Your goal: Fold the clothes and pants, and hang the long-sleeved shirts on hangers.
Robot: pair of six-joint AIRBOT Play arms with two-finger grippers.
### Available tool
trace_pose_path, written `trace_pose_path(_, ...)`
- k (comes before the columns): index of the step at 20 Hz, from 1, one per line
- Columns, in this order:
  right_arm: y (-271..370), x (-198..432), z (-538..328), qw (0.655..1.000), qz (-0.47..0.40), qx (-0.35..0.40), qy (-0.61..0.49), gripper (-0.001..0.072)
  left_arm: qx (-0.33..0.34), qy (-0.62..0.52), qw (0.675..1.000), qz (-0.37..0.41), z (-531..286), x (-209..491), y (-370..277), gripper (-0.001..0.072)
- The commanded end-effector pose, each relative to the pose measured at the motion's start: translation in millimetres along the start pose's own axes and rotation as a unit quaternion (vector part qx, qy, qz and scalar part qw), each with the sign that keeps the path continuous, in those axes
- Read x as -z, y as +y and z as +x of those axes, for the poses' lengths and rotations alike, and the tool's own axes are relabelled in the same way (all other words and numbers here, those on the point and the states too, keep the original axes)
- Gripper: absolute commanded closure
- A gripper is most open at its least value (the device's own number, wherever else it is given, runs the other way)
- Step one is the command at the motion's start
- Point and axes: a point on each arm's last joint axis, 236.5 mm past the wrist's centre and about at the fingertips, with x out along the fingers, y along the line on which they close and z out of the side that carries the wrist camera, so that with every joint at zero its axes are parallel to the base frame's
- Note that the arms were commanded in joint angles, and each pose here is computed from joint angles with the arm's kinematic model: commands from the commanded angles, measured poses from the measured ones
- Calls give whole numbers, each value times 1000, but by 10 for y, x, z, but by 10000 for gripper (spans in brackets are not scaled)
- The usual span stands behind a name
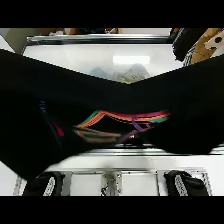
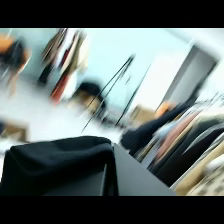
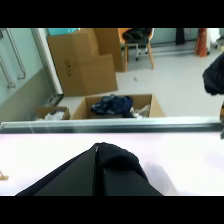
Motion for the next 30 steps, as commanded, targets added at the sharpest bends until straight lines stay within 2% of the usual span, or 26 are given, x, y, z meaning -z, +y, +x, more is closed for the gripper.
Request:
trace_pose_path(1,-275,368,407,995,54,9,86,702,-105,138,985,16,484,590,754,702)
trace_pose_path(4,-798,1224,1099,962,113,22,248,702,-155,257,954,-15,1115,1286,1443,702)
trace_pose_path(8,-1472,2672,1941,890,131,68,432,702,-216,394,891,-71,1764,2479,2448,702)
trace_pose_path(11,-1755,3590,2471,858,146,82,486,702,-242,466,845,-100,2027,3440,2985,701)
trace_pose_path(13,-1893,4008,2736,853,158,89,490,702,-249,475,837,-107,2201,3879,3212,702)
trace_pose_path(16,-2064,4296,3006,861,169,101,469,702,-244,442,851,-142,2490,4154,3362,702)
trace_pose_path(20,-2183,4203,3178,884,145,105,431,701,-249,413,860,-169,2596,4137,3518,702)
trace_pose_path(26,-2299,4294,2763,857,92,142,487,702,-238,466,839,-148,2381,4234,3488,702)
trace_pose_path(30,-2241,4598,2359,838,80,152,518,702,-232,492,827,-141,2309,4352,3362,702)
